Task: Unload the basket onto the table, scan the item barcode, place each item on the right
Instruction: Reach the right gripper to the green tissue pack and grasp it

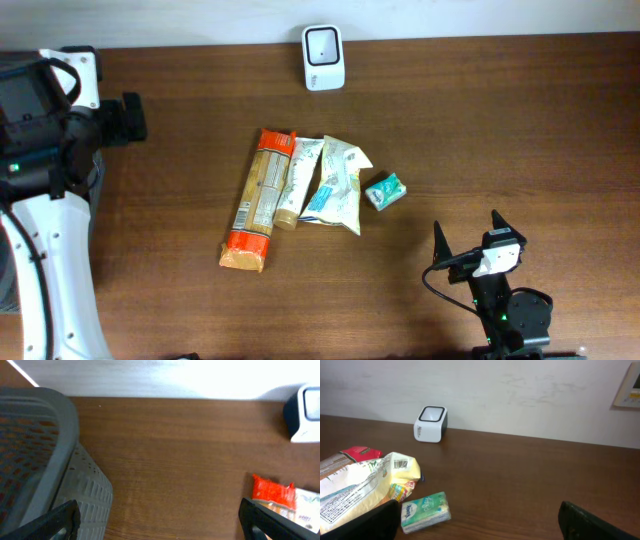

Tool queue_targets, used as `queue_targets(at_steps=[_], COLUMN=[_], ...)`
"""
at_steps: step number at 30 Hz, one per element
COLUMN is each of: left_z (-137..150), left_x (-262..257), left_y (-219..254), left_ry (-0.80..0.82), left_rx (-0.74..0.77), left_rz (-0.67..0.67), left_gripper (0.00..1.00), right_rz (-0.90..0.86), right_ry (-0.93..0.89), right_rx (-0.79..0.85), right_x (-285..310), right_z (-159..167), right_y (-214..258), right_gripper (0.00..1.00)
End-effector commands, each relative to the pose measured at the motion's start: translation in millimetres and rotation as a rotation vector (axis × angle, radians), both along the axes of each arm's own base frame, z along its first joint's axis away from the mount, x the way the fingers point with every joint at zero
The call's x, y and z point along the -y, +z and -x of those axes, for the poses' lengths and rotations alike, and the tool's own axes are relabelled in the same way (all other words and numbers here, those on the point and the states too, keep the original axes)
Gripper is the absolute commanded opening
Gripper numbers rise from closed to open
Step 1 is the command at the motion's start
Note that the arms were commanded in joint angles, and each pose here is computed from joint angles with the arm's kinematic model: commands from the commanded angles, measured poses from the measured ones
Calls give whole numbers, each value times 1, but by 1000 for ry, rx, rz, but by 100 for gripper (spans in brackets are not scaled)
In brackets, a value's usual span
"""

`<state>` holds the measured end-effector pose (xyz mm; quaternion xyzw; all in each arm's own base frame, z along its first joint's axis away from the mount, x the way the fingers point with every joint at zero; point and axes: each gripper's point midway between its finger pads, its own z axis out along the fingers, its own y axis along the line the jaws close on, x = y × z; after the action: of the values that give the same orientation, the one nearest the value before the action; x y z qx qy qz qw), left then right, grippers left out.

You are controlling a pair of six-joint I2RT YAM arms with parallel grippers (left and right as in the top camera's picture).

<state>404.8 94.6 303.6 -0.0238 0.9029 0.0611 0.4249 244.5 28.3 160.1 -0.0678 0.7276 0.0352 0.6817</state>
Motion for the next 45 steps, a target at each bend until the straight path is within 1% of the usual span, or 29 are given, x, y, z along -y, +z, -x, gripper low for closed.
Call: queue_targets(at_steps=[1, 17, 20, 21, 23, 24, 25, 28, 30, 31, 33, 35, 36, 37, 38, 39, 40, 41, 42, 43, 45], left_z=[-5, -5, -5, -5, -5, -5, -5, -5, -5, -5, -5, -5, -5, -5, -5, -5, -5, -5, -5, -5, -5], left_x=[1, 1, 1, 1, 1, 1, 1, 1, 1, 1, 1, 1, 1, 1, 1, 1, 1, 1, 1, 1, 1], left_y=[-9, -9, -9, -10, -10, -10, -9, -10, -9, -10, -10, -10, -9, -9, -10, -10, -10, -10, -10, -10, -10], left_ry=[-53, -53, -53, -53, -53, -53, -53, -53, -53, -53, -53, -53, -53, -53, -53, -53, -53, -53, -53, -53, -53], left_rx=[-28, -28, -28, -29, -29, -29, -28, -29, -28, -28, -29, -29, -28, -28, -29, -29, -29, -29, -29, -29, -29], left_rz=[-37, -37, -37, -37, -37, -37, -37, -37, -37, -37, -37, -37, -37, -37, -37, -37, -37, -37, -37, -37, -37], left_gripper=[99, 99, 99, 99, 99, 99, 99, 99, 99, 99, 99, 99, 99, 99, 99, 99, 99, 99, 99, 99, 99], right_rz=[-8, -9, -36, -96, -113, -114, -118, -143, -180, -225, -307, -400, -464, -506, -550, -590, -605, -604, -602, -578, -533], right_ry=[1, 4, 108, 109, 160, 173, 177, 232, 243, 302, 399, 498, 430, 349, 236, 80, -59, -160, -186, -246, -284], right_rx=[-5, 0, 117, 123, 111, 74, -5, -287, -613, -765, -919, -1024, -1143, -1206, -1271, -1339, -1371, -1385, -1387, -1377, -1335], right_x=[0, 0, -18, -18, -27, -29, -31, -44, -51, -64, -84, -102, -100, -96, -88, -80, -72, -69, -70, -73, -80], right_z=[0, 0, 3, 4, 7, 7, 2, -22, -50, -64, -85, -105, -111, -113, -114, -113, -112, -110, -110, -109, -113], right_y=[-3, -2, 28, 34, 52, 62, 71, 87, 66, 55, 33, -6, -43, -60, -78, -97, -110, -120, -122, -126, -127], right_gripper=[99, 99, 99, 99, 99, 99, 98, 98, 98, 98, 98, 97, 72, 67, 66, 66, 66, 64, 61, 55, 53])
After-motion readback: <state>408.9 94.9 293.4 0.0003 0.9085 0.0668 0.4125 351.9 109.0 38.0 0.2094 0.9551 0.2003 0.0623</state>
